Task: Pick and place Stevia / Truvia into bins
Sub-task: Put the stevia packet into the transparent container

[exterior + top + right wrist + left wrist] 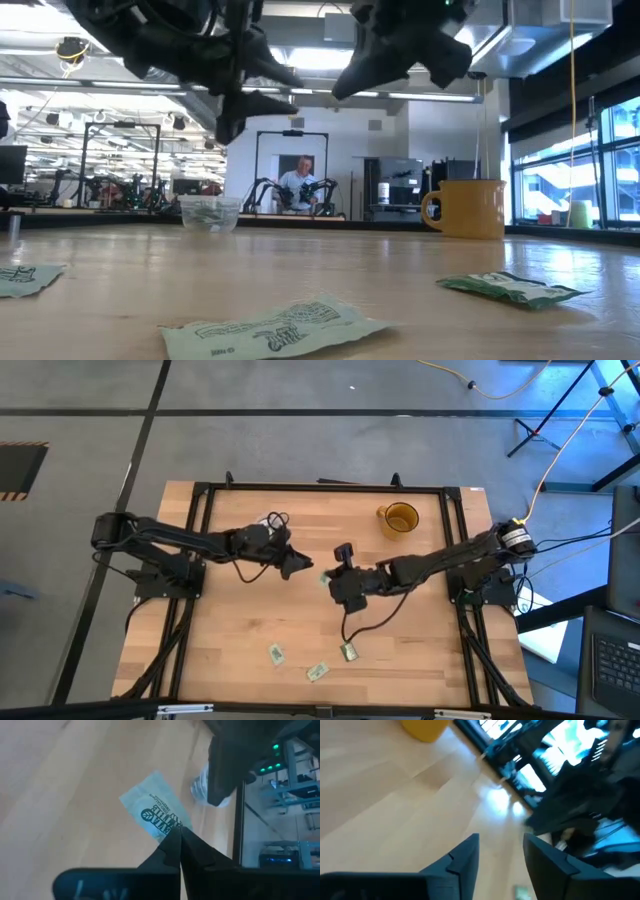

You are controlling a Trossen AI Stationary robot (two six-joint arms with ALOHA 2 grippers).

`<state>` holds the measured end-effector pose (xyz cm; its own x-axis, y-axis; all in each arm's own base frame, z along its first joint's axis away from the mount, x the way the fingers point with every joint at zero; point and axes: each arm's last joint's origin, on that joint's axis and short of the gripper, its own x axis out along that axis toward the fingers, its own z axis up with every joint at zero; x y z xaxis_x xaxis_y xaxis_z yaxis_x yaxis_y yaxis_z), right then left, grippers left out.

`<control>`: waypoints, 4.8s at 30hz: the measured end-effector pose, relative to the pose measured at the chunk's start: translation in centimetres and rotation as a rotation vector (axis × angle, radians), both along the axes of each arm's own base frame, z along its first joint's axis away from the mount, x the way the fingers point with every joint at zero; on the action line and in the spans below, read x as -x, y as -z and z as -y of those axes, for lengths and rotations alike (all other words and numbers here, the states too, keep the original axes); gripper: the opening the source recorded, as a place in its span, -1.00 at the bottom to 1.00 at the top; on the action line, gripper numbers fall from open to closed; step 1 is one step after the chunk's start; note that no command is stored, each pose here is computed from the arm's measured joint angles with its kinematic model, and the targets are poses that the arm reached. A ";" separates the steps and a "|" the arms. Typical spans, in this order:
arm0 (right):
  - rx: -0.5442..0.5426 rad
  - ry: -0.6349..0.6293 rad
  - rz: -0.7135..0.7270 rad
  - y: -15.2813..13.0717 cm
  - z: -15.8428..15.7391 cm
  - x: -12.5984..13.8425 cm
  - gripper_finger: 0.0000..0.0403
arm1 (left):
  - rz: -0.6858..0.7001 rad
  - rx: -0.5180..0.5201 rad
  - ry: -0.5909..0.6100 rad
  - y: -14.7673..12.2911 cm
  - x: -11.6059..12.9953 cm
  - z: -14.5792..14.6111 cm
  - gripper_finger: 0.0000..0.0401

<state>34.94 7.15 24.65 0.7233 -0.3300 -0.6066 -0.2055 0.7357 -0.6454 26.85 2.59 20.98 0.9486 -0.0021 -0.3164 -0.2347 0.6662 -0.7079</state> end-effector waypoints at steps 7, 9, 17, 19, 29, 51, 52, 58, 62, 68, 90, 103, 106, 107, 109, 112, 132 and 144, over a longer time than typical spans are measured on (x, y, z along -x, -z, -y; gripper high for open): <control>0.021 0.030 -0.007 0.0 1.0 -0.1 -0.99 | 0.039 0.058 0.021 -0.2 -1.0 -0.2 -0.23; 0.038 0.034 -0.007 0.0 1.2 -0.2 -0.99 | 0.046 0.059 0.028 -0.4 -1.4 -0.2 -0.23; 0.069 0.075 0.020 -0.2 1.6 -0.4 -0.99 | 0.015 0.051 0.037 -0.1 -2.0 -0.2 -0.23; 0.094 0.103 0.038 -0.4 1.7 -0.4 -0.99 | 0.006 0.051 0.037 0.0 -1.9 -0.2 -0.23; 0.090 0.103 0.106 -0.9 1.7 -0.8 -0.99 | 0.002 -0.030 0.051 0.0 -1.9 -0.2 -0.40; -0.112 0.280 0.116 -4.2 2.6 3.8 -0.34 | -0.071 -0.184 0.053 -0.6 -0.1 -3.1 -0.97; -0.139 0.306 0.121 -4.4 2.7 4.6 -0.32 | -0.108 -0.200 0.032 -0.7 0.4 -3.5 -0.97; -0.251 0.404 0.161 -2.7 3.5 8.9 -0.31 | -0.405 -0.313 -0.159 -0.5 4.0 -5.2 -0.97; -0.308 0.450 0.199 -0.6 4.0 11.2 -0.31 | -0.581 -0.310 -0.257 0.2 6.0 -6.3 -0.97; -0.350 0.447 0.288 1.4 4.3 12.4 -0.30 | -0.654 -0.207 -0.270 1.1 7.2 -8.1 -0.97; -0.352 0.449 0.286 2.4 4.4 12.7 -0.30 | -0.720 -0.016 -0.281 3.8 8.6 -12.0 -0.68; -0.347 0.448 0.280 2.4 4.4 12.7 -0.30 | -0.821 -0.266 -0.333 -1.3 7.8 -14.2 -0.48; -0.347 0.449 0.277 2.4 4.4 12.7 -0.30 | -0.837 -0.324 -0.296 -2.8 7.5 -14.2 -0.49; -0.347 0.451 0.276 2.5 4.4 12.8 -0.30 | -0.815 -0.340 -0.264 -3.2 7.2 -13.9 -0.50; -0.347 0.450 0.275 2.5 4.4 12.8 -0.30 | -0.742 -0.368 -0.172 -3.8 6.3 -12.8 -0.52; -0.345 0.449 0.274 2.5 4.4 12.8 -0.30 | -0.648 -0.445 0.003 -4.2 4.5 -10.4 -0.54; -0.369 0.486 0.255 4.8 4.6 13.6 -0.30 | -0.424 -0.735 0.763 0.9 -0.2 15.2 -0.36; -0.396 0.474 0.316 4.5 4.5 13.2 -0.30 | -0.580 -0.712 0.848 6.1 -0.3 20.7 -0.46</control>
